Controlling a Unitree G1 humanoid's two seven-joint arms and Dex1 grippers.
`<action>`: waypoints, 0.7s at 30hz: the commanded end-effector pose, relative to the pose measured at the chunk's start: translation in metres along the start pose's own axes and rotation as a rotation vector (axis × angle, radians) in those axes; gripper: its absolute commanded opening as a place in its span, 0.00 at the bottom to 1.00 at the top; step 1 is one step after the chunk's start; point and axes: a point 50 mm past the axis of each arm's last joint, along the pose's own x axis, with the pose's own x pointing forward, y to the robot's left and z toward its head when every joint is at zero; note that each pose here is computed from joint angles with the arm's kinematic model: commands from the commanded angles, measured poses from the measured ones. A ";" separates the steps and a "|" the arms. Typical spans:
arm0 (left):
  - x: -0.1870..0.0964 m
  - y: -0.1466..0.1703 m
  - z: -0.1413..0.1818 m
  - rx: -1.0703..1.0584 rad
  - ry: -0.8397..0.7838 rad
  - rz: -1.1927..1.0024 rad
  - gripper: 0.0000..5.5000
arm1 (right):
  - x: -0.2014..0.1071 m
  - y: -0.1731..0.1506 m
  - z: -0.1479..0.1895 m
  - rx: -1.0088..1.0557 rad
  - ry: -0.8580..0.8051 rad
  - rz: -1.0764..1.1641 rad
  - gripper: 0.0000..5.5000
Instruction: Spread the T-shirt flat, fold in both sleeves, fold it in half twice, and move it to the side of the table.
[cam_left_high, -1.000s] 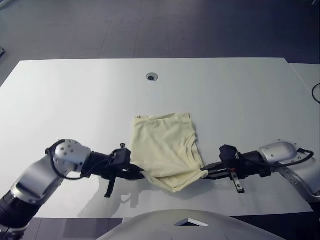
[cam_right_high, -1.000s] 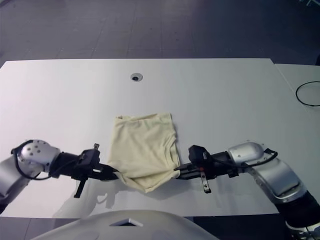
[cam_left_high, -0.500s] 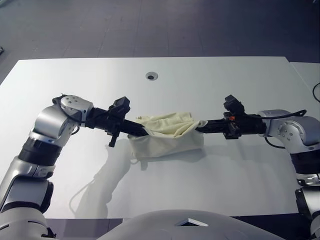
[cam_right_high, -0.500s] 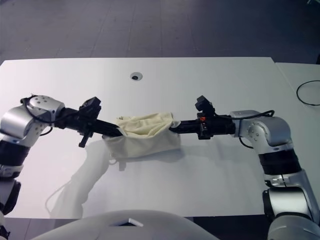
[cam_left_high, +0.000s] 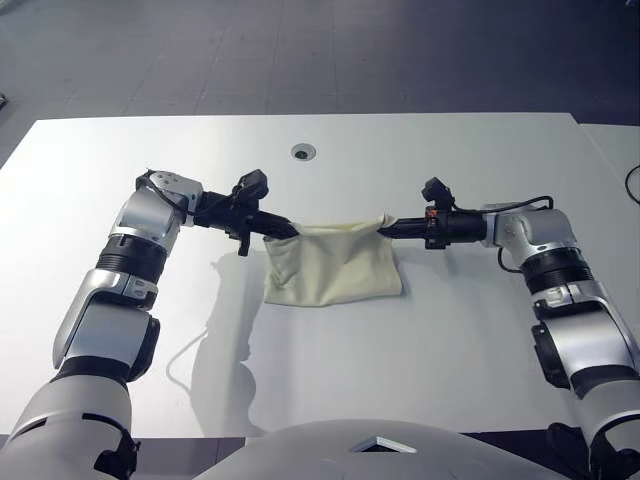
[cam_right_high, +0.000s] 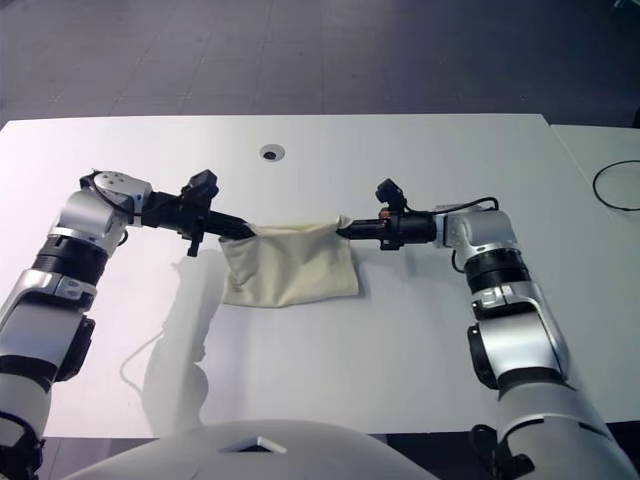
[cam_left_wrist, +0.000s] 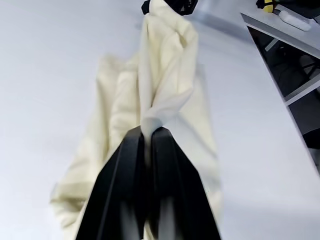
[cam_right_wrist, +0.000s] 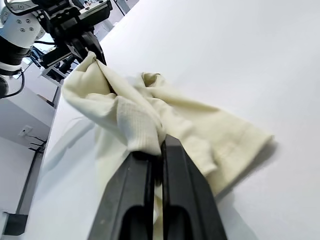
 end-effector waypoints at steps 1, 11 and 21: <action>0.004 0.007 0.003 0.039 0.030 0.022 0.00 | 0.007 -0.008 0.004 -0.012 -0.020 -0.056 0.00; -0.002 0.027 0.010 0.203 -0.005 0.331 0.26 | -0.001 -0.025 0.014 -0.112 -0.192 -0.368 0.22; 0.018 -0.034 0.026 0.521 -0.150 0.392 0.57 | 0.049 0.043 0.031 -0.532 -0.193 -0.092 0.52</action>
